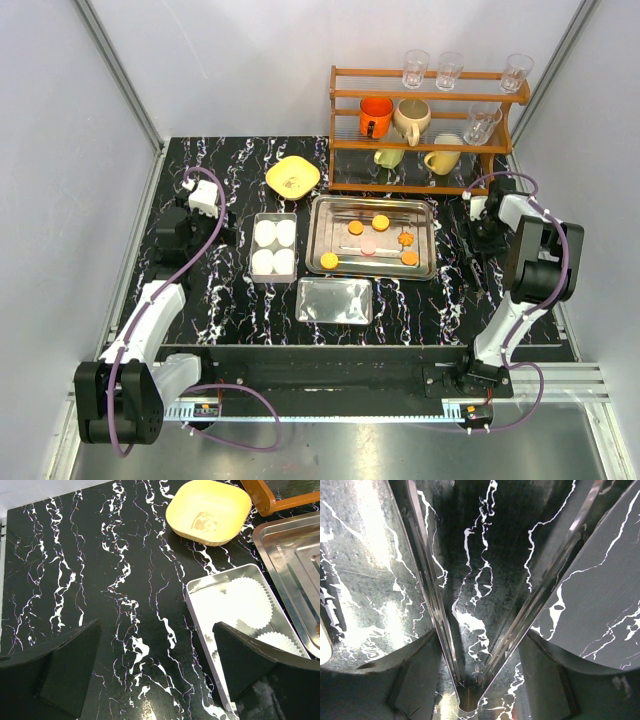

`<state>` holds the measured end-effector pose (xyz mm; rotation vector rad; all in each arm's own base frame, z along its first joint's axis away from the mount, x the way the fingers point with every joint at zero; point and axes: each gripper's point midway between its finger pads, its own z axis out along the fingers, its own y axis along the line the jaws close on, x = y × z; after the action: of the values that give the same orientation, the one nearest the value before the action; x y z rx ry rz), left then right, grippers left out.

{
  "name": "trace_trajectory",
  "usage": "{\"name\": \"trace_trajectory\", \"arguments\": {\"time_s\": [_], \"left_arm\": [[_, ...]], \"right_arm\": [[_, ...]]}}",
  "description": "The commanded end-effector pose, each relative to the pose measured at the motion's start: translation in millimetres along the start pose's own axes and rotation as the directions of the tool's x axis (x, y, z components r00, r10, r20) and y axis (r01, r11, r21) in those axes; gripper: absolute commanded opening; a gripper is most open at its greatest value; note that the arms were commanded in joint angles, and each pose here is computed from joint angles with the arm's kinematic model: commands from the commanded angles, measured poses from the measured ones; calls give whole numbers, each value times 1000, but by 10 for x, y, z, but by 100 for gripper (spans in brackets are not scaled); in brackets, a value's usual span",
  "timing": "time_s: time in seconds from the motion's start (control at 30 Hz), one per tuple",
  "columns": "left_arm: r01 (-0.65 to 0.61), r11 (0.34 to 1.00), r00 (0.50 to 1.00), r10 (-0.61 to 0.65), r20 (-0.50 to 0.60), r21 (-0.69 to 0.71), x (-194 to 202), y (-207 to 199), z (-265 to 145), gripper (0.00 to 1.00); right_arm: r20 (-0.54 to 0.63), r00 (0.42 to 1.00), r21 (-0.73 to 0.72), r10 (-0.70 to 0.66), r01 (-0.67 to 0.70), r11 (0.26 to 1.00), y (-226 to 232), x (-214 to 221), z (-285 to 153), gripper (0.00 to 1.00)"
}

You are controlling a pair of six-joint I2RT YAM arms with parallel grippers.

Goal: Pack the cookies

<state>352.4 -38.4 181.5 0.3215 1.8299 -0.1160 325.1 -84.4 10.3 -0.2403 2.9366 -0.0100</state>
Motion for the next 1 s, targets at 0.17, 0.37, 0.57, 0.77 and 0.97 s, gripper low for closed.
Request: {"name": "trace_trajectory", "arguments": {"time_s": [0.17, 0.37, 0.57, 0.77, 0.97], "left_arm": [[-39, 999, 996, 40, 85, -13, -241, 44, -43, 99], [-33, 999, 996, 33, 83, -6, -269, 36, -37, 99], [-29, 1000, 996, 30, 83, -7, -286, 38, -46, 99], [-30, 1000, 996, 31, 80, -9, -276, 39, -52, 99], [-29, 1000, 997, 29, 75, -9, -254, 40, -43, 99]], "right_arm": [[-45, 999, -71, -13, 9, 997, 34, 34, 198, 67], [-48, 998, -90, -33, 29, 996, 33, 44, 203, 66], [-63, 997, -98, -45, 38, 994, 32, 70, 233, 64], [-75, 996, -89, -45, 38, 995, 7, 79, 258, 51], [-37, 999, -82, -19, 15, 997, 17, 16, 123, 43]]}}
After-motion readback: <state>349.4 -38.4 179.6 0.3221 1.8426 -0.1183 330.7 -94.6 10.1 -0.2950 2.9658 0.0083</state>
